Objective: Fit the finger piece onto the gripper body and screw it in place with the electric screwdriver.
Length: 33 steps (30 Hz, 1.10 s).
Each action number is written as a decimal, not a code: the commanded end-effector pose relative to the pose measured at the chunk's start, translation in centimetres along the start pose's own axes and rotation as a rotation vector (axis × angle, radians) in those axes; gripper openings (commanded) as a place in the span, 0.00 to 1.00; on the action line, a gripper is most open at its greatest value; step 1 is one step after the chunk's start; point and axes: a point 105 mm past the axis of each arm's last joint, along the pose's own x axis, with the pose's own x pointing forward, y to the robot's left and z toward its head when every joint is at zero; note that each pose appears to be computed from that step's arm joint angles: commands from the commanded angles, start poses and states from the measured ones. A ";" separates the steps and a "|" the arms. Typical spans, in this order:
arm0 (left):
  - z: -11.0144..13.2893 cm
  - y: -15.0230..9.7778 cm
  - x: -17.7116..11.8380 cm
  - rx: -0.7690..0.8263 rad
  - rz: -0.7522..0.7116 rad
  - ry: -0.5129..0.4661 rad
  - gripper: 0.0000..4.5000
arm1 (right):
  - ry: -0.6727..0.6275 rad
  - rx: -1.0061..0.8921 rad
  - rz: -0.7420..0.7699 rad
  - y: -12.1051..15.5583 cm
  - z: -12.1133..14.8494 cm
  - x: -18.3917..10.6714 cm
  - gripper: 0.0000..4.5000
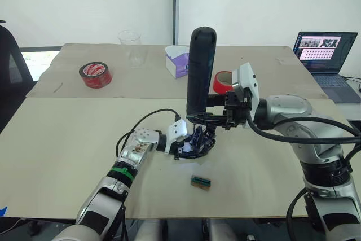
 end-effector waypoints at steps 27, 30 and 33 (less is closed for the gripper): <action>1.5 0.7 -0.8 0.024 0.052 -0.053 0.74 | -0.249 -0.138 0.086 3.0 9.3 -2.0 0.42; 2.1 0.4 -2.6 0.019 0.067 -0.076 1.00 | -0.300 -0.024 0.059 3.2 9.7 -3.3 0.42; 2.8 -0.7 -5.3 0.022 0.072 -0.092 1.00 | -0.311 0.111 0.024 3.1 9.5 -5.2 0.42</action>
